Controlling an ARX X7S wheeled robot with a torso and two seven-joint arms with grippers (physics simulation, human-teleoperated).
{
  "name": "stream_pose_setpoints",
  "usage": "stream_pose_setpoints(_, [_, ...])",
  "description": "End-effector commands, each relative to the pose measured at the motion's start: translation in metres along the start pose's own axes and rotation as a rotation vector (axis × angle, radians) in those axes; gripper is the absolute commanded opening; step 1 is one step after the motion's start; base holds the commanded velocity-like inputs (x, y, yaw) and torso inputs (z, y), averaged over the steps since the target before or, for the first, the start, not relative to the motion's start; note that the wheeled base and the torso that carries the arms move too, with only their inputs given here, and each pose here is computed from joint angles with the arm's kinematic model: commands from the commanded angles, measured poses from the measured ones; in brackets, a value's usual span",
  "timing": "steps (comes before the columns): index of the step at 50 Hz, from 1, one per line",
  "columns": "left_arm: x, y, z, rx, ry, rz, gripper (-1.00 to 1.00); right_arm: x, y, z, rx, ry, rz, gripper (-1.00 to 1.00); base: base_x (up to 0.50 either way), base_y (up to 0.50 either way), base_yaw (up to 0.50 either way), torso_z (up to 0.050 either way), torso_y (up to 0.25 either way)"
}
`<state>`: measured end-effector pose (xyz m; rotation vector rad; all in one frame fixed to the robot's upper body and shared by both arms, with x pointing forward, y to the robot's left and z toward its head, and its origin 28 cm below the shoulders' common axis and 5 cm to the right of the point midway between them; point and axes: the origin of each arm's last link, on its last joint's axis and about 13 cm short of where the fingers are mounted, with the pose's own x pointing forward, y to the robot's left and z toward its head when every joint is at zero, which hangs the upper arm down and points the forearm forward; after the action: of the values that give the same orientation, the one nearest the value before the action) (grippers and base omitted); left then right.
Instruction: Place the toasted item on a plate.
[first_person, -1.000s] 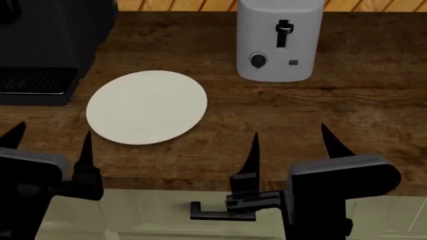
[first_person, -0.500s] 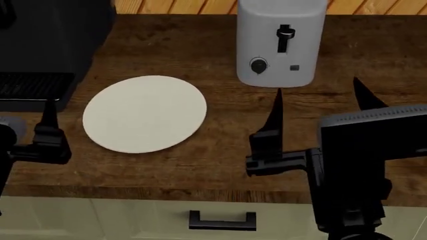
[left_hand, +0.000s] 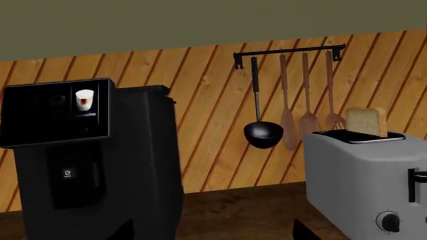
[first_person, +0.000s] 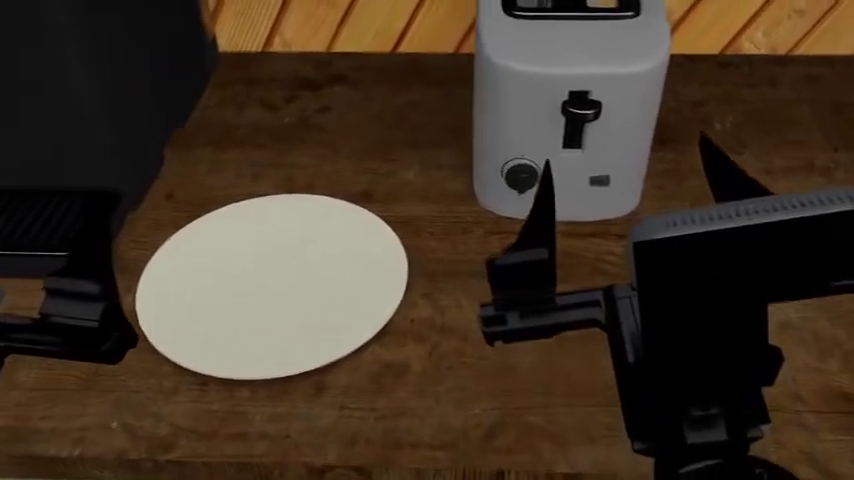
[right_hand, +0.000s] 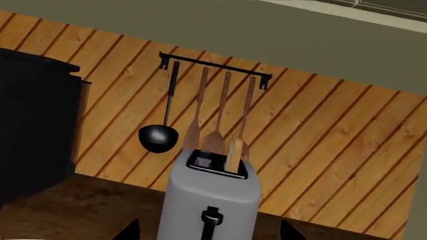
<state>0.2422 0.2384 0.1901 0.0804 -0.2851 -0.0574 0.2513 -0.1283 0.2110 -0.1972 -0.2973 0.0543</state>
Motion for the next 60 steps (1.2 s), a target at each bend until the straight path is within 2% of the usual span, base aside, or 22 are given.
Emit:
stream_pose_setpoints(1, [-0.011, -0.002, 0.012, 0.007, -0.017, -0.009, 1.0, 0.001, 0.0, 0.007, -0.009, -0.015, 0.011, 1.0, 0.24, 0.0, 0.0, 0.0, 0.0])
stream_pose_setpoints(24, [-0.026, -0.003, 0.026, 0.032, -0.037, -0.022, 1.0, 0.009, -0.001, 0.028, -0.028, -0.054, 0.032, 1.0, 0.24, 0.0, 0.0, 0.0, 0.0])
stream_pose_setpoints(60, [-0.037, -0.007, 0.025, -0.012, -0.041, -0.027, 1.0, 0.007, -0.002, 0.03, -0.025, -0.063, 0.04, 1.0, 0.23, 0.0, 0.0, 0.0, 0.0])
